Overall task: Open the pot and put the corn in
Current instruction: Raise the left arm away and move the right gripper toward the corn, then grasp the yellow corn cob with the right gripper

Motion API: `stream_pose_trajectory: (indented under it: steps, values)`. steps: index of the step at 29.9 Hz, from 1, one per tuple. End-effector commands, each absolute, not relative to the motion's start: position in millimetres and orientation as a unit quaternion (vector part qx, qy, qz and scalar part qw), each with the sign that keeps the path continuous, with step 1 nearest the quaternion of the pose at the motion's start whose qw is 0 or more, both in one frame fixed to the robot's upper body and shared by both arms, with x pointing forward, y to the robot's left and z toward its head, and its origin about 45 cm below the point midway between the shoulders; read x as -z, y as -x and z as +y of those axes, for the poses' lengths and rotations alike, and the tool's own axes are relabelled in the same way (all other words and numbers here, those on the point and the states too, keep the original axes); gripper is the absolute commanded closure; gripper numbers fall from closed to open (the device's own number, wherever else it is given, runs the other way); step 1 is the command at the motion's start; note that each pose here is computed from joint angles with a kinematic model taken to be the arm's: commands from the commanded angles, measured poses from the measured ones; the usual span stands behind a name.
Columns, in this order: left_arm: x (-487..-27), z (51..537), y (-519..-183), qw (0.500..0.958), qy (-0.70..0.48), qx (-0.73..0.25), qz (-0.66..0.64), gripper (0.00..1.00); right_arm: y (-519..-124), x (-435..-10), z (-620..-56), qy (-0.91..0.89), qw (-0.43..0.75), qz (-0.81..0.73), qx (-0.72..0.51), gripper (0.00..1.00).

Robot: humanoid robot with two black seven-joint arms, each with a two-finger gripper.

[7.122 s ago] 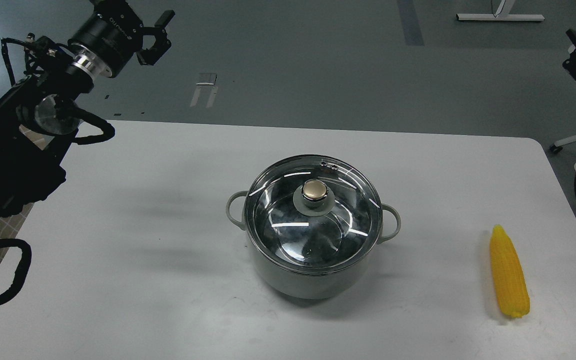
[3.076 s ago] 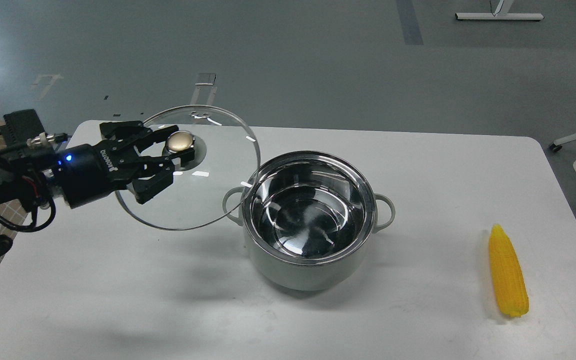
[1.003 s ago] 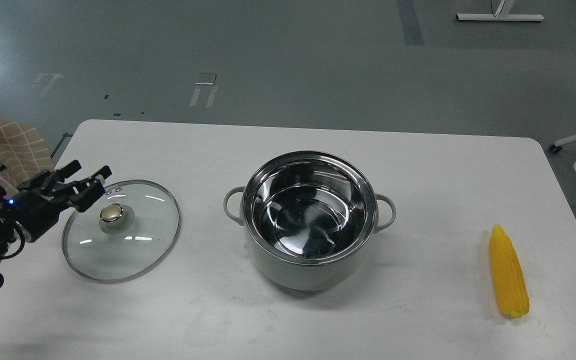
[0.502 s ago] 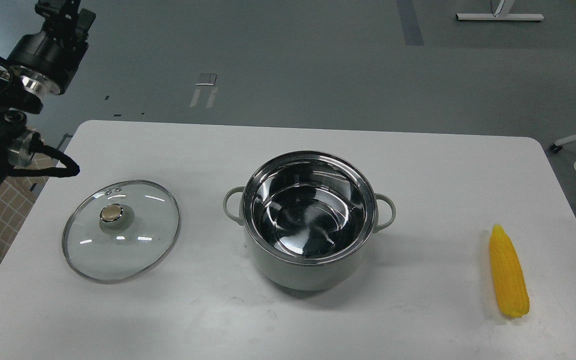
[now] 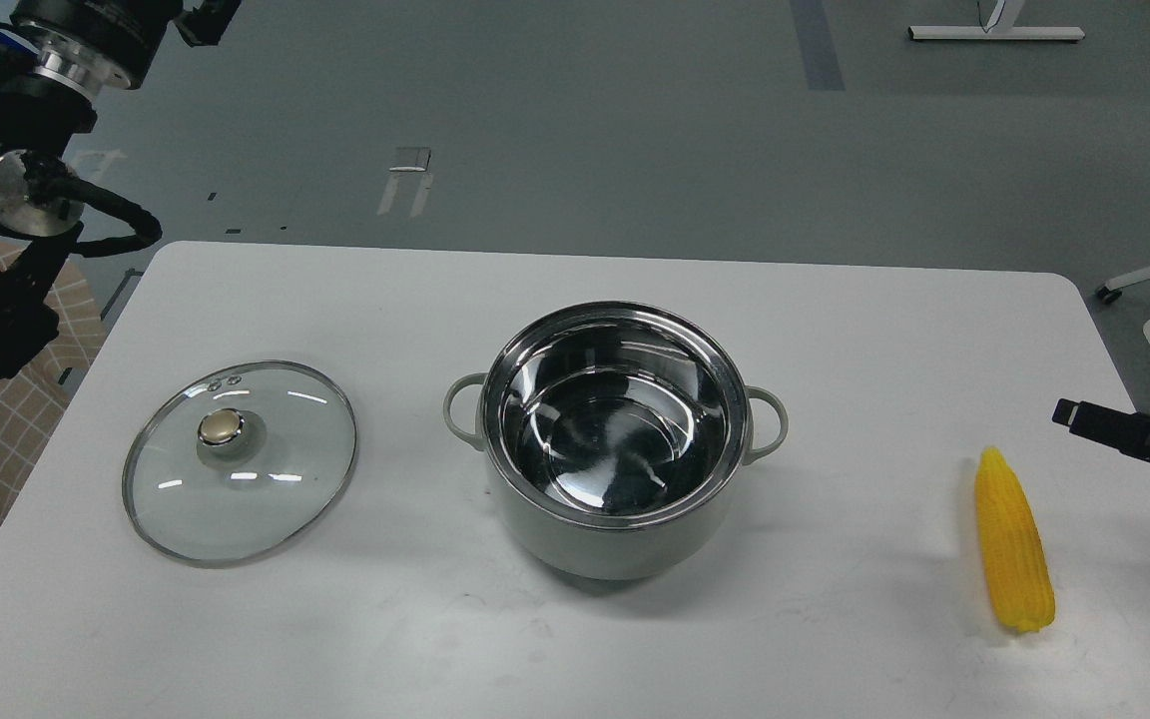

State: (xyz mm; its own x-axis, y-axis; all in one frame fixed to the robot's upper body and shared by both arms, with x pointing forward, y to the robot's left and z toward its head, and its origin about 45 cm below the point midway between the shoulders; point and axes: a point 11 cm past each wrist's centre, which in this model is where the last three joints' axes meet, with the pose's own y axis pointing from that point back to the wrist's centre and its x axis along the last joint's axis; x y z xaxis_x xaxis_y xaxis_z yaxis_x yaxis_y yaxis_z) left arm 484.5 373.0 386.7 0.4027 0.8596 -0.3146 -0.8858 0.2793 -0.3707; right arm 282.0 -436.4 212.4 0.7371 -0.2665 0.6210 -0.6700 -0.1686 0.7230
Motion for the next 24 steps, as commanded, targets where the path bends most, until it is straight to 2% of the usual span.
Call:
stream_pose_trajectory:
  steps: [1, 8, 15, 17, 18, 19, 21, 24]
  values:
    - [-383.5, 370.8, -484.3, 0.802, 0.247, -0.544, 0.031, 0.03, -268.9, -188.8, -428.5, -0.754, 0.568, -0.290, -0.157, 0.01]
    - [-382.6, 368.8, -484.6, 0.801, 0.251, -0.542, 0.032, 0.03, -261.9, -144.8, -397.0, -0.762, 0.569, -0.271, -0.147, 0.06]
    - [-378.9, 374.8, -482.4, 0.799, 0.247, -0.548, 0.033, 0.03, -256.8, -131.2, -401.0, -0.756, 0.580, -0.271, -0.133, 0.07]
    - [-379.1, 374.4, -482.4, 0.799, 0.247, -0.547, 0.033, 0.03, -255.8, -130.8, -401.6, -0.755, 0.582, -0.270, -0.133, 0.20]
    - [-379.0, 374.9, -482.4, 0.798, 0.248, -0.548, 0.033, 0.03, -254.9, -130.0, -401.6, -0.755, 0.583, -0.269, -0.132, 0.29]
    - [-378.2, 375.1, -482.3, 0.798, 0.247, -0.548, 0.034, 0.03, -252.5, -127.5, -401.9, -0.754, 0.587, -0.266, -0.128, 0.47]
    - [-378.2, 375.1, -482.3, 0.798, 0.247, -0.548, 0.034, 0.03, -251.0, -125.8, -402.2, -0.752, 0.591, -0.264, -0.126, 0.70]
    - [-377.9, 374.4, -482.4, 0.798, 0.247, -0.548, 0.034, 0.03, -251.0, -125.2, -400.3, -0.754, 0.588, -0.265, -0.125, 0.72]
